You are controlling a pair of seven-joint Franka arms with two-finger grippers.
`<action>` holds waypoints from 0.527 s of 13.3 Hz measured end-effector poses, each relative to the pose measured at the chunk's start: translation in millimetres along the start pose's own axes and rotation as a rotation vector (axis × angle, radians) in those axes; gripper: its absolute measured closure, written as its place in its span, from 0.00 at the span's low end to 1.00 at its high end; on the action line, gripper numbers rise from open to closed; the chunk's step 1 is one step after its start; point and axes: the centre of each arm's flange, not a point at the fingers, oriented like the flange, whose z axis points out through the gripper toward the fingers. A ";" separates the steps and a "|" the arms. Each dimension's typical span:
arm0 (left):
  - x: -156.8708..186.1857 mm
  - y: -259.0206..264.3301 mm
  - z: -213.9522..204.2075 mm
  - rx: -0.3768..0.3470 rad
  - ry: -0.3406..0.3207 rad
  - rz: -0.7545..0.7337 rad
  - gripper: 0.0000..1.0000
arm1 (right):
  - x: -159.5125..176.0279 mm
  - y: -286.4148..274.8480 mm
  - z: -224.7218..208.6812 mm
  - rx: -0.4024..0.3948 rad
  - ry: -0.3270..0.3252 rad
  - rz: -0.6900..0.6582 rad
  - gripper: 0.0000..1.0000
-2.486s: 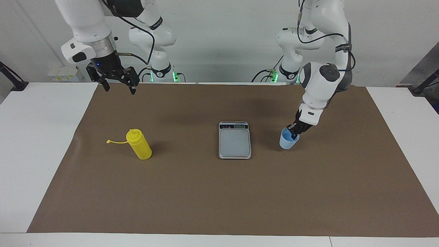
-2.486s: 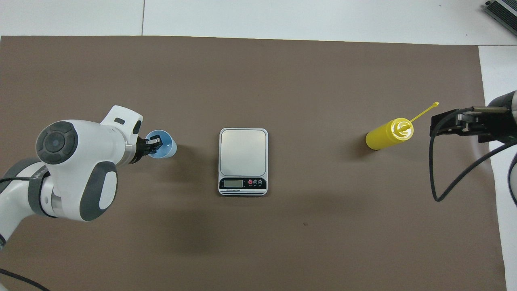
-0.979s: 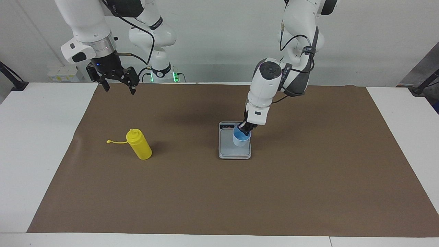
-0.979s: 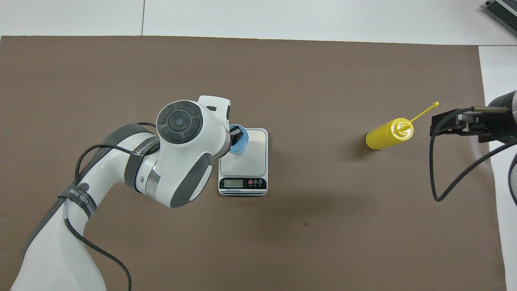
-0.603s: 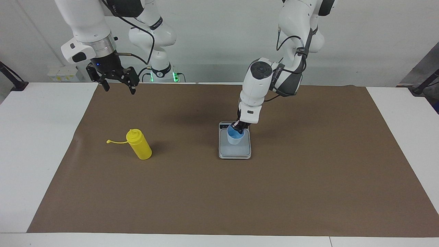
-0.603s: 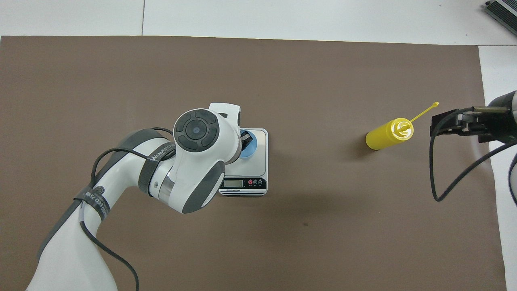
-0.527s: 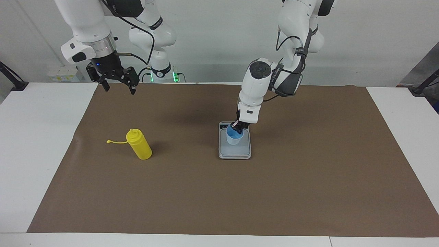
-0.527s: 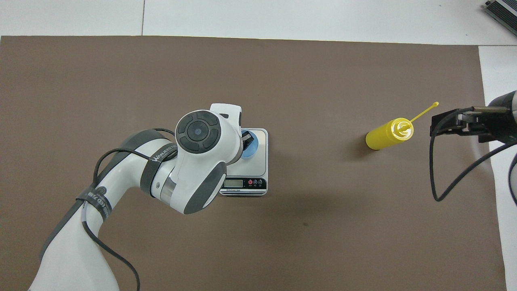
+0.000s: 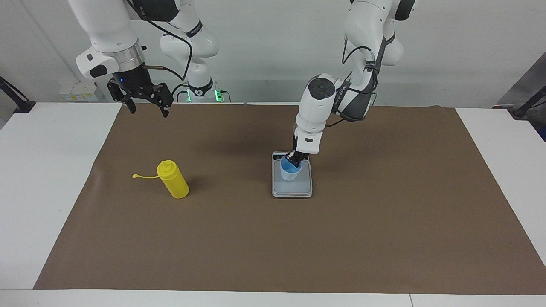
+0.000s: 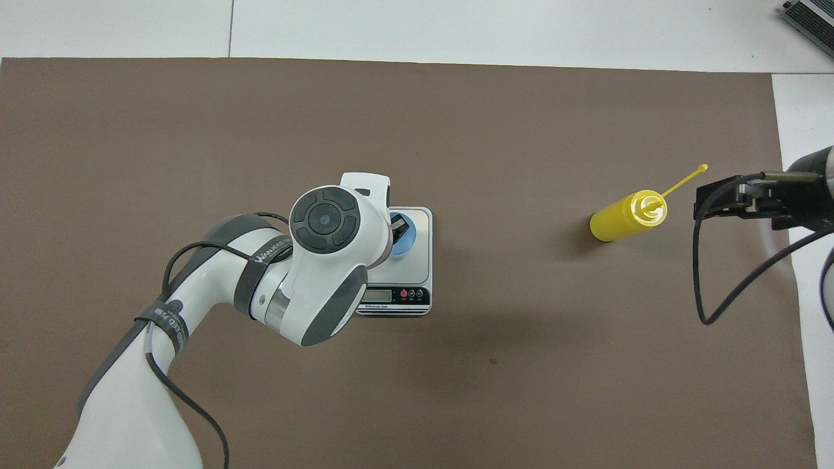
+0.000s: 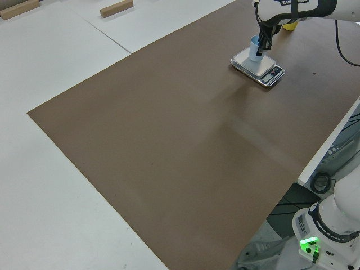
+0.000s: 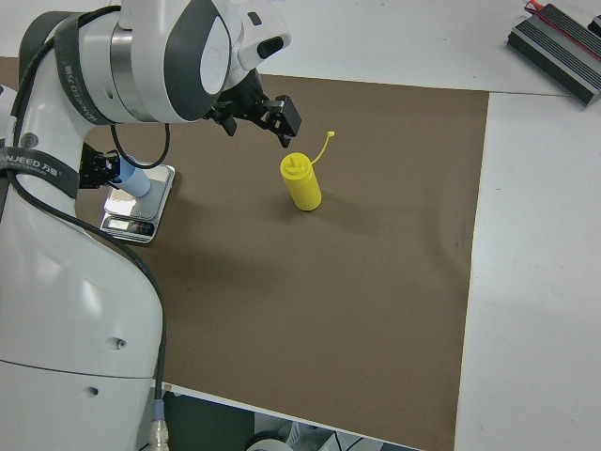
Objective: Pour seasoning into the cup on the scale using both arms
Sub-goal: 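Lower the cup onto the scale and open the left gripper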
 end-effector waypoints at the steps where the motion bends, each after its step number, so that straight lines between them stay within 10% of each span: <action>1: 0.1 0.0 0.2 -0.006 0.003 0.001 0.96 | 0.0 0.0 0.0 0.000 0.000 0.000 0.00; 5: -1.1 -4.2 7.3 -0.005 0.013 0.008 0.89 | 0.0 0.0 0.0 0.000 0.000 0.000 0.00; 7: -1.3 -7.2 12.5 0.006 0.012 0.008 0.68 | 0.0 0.0 0.0 0.000 0.000 0.000 0.00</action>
